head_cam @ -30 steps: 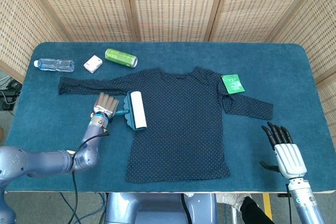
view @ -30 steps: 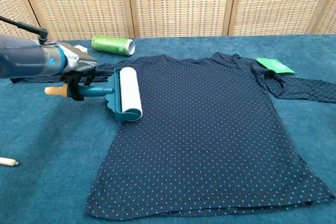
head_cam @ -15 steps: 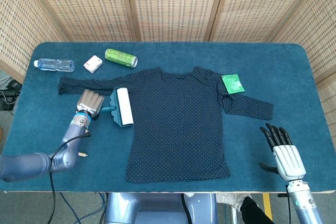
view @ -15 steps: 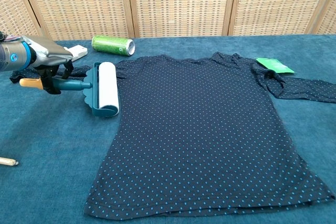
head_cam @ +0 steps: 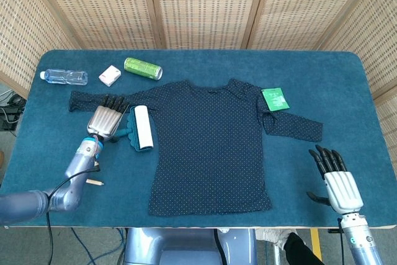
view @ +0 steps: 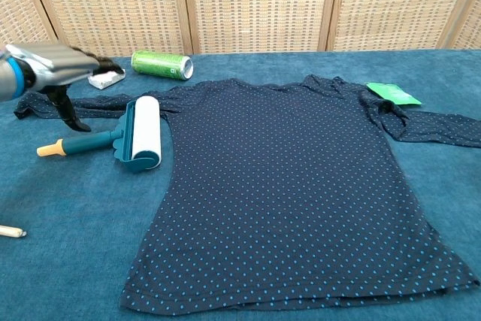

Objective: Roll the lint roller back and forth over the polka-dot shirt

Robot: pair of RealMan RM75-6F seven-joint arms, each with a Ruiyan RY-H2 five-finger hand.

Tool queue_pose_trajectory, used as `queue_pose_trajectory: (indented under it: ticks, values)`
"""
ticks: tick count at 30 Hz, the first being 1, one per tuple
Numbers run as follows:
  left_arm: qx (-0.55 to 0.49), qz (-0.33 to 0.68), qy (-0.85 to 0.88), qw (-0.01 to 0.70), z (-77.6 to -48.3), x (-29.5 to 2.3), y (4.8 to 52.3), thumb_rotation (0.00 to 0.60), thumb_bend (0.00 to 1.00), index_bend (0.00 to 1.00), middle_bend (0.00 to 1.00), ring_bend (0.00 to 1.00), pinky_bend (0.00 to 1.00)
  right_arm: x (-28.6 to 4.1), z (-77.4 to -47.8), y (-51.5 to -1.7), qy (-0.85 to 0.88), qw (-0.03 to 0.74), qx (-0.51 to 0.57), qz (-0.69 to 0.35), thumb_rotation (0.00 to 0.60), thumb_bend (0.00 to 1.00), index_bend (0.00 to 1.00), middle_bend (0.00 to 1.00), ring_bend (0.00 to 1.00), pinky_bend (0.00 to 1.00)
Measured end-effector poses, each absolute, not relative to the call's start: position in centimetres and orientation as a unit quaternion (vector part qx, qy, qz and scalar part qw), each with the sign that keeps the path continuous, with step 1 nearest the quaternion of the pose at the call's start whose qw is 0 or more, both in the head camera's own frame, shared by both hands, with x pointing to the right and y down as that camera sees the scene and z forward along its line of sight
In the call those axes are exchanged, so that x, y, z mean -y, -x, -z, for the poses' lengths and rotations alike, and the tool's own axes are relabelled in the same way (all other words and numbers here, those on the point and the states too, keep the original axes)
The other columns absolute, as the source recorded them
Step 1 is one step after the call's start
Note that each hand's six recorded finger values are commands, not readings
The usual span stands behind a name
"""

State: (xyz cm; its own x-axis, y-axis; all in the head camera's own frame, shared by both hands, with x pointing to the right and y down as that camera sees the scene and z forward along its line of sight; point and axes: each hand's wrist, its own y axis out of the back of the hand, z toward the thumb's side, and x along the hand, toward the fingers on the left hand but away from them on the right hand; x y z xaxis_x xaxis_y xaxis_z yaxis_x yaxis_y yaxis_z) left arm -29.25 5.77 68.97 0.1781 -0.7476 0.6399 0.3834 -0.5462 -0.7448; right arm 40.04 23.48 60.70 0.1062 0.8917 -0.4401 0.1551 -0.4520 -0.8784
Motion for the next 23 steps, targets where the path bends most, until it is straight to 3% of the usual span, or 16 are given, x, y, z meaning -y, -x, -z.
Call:
queue_pose_trajectory:
  ticks: [4,12,18,23]
  values:
    - [-0.219,0.586,0.620,0.474,-66.5,-7.1,30.4,0.600,0.01,0.00,0.00,0.00,0.00,-23.0,-60.2,-40.8,0.650,0.343,0.413,-0.538,0.600,0.03,0.00,0.00,0.00,0.00]
    - [-0.353,0.545,0.601,0.467,-62.1,-14.0,36.3,0.600,0.00,0.00,0.00,0.00,0.00,-22.4,-59.1,-41.8,0.634,0.350,0.434,-0.536,0.600,0.03,0.00,0.00,0.00,0.00]
    - [-0.370,0.554,0.599,0.445,-61.4,-18.9,39.2,0.600,0.00,0.00,0.00,0.00,0.00,-22.2,-58.6,-41.8,0.630,0.356,0.440,-0.533,0.600,0.03,0.00,0.00,0.00,0.00]
    - [-0.369,0.565,0.597,0.433,-61.4,-21.1,40.7,0.600,0.00,0.00,0.00,0.00,0.00,-22.3,-58.5,-41.7,0.630,0.358,0.439,-0.531,0.600,0.03,0.00,0.00,0.00,0.00]
